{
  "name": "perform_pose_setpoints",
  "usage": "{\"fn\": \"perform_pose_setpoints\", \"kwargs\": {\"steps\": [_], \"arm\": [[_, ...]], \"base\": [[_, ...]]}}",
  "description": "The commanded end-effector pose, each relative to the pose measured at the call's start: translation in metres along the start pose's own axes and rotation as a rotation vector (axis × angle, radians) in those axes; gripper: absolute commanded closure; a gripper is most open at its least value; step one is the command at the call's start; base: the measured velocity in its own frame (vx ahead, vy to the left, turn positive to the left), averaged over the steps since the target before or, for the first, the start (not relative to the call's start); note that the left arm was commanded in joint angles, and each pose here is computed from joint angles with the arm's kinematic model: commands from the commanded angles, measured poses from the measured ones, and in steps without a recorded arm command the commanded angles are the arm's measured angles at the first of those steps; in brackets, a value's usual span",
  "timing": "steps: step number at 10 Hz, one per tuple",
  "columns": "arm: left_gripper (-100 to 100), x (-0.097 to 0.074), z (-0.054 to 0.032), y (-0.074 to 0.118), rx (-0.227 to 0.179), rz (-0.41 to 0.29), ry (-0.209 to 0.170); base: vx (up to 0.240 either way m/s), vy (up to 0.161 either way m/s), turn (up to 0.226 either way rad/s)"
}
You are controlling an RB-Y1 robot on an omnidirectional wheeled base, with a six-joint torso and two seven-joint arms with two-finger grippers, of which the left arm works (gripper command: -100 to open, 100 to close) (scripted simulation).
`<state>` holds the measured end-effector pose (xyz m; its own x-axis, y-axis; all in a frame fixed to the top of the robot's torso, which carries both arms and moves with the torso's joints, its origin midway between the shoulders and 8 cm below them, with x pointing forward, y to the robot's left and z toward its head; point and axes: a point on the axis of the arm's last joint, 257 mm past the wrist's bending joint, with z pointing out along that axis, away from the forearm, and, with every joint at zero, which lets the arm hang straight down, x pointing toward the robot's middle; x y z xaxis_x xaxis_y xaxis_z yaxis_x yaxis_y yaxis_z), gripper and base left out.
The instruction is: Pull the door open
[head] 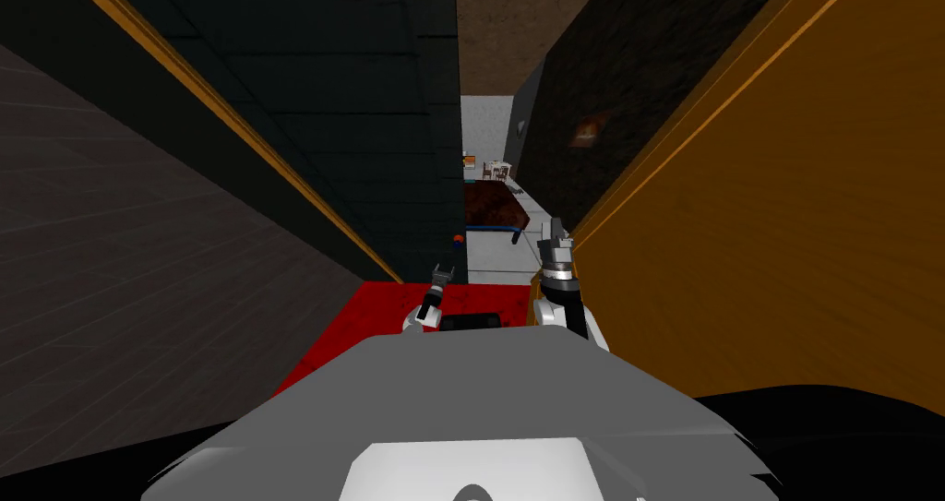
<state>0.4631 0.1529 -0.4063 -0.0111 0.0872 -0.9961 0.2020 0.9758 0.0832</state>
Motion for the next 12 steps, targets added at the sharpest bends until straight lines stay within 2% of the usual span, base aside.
{"fn": "perform_pose_setpoints", "kwargs": {"steps": [1,2,4,5,6,7,10,12], "arm": [[-100,0.001,-0.0036,0.007,-0.007,0.010,0.003],[-100,0.004,-0.0072,0.026,-0.025,0.031,0.012],[-100,0.008,-0.0119,0.050,-0.051,0.055,0.022],[-100,0.008,-0.0119,0.050,-0.051,0.055,0.022],[-100,0.010,-0.0152,0.067,-0.073,0.069,0.027],[-100,0.010,-0.0152,0.067,-0.073,0.069,0.027],[-100,0.010,-0.0223,0.107,-0.139,0.092,0.033],[-100,0.007,-0.0235,0.119,-0.190,0.078,0.027]], "base": [[-0.044,0.036,-0.100],[-0.049,0.034,-0.312],[-0.065,0.045,-0.294],[-0.044,0.032,-0.068],[-0.041,0.016,-0.204],[-0.033,0.014,-0.140],[-0.043,0.028,-0.255],[-0.031,0.021,-0.243]]}}
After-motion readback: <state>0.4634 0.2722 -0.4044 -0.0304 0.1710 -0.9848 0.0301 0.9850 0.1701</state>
